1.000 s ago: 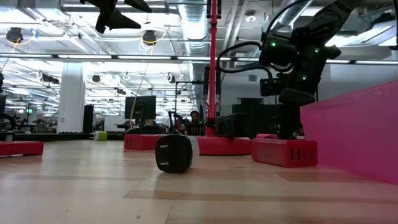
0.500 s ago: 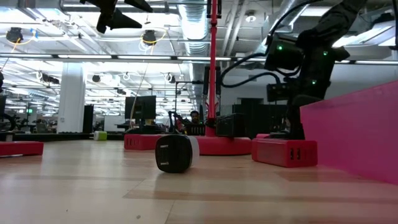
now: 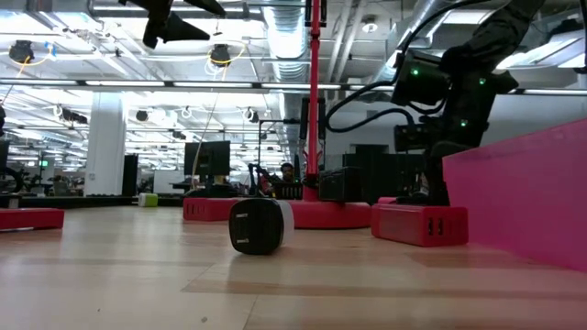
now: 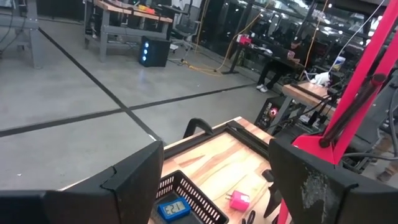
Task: Pick & Place Office items
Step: Put the right black digital timer into the black bin
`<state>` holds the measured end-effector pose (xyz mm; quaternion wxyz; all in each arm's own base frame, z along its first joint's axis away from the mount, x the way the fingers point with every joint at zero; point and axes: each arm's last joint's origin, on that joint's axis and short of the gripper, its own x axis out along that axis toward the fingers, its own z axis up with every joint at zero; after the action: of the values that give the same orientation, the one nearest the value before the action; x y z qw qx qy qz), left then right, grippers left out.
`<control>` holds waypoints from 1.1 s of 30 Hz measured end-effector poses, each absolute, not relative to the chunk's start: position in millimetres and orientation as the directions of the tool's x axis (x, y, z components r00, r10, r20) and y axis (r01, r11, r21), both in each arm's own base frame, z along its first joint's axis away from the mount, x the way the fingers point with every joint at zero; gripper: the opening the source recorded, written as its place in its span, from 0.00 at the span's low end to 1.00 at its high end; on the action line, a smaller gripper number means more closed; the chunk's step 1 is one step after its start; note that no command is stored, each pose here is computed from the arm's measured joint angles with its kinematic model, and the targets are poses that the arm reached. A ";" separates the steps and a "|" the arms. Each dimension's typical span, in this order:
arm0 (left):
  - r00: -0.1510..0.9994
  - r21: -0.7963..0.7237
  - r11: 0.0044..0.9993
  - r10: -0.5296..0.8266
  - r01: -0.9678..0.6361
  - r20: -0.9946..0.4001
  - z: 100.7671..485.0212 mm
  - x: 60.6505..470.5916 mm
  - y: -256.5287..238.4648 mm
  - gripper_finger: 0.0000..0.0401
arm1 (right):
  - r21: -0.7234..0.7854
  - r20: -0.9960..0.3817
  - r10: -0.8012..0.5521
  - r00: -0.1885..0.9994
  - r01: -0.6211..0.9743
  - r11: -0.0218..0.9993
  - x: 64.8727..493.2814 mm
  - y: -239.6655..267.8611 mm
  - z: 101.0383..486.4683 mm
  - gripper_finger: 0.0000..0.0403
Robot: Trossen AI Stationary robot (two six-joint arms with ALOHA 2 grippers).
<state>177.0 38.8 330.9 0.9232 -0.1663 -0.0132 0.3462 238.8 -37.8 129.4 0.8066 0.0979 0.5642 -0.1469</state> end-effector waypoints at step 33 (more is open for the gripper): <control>0.760 -0.316 0.706 0.644 -0.633 -0.086 331.4 177.1 38.8 0.71 | 0.451 -0.626 -0.168 0.761 0.529 0.719 289.0 -164.6 233.7 0.14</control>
<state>177.1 38.8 331.4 0.9235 -0.1654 -0.0154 0.3457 289.0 -164.6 233.7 0.8825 0.3190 0.2835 -0.1974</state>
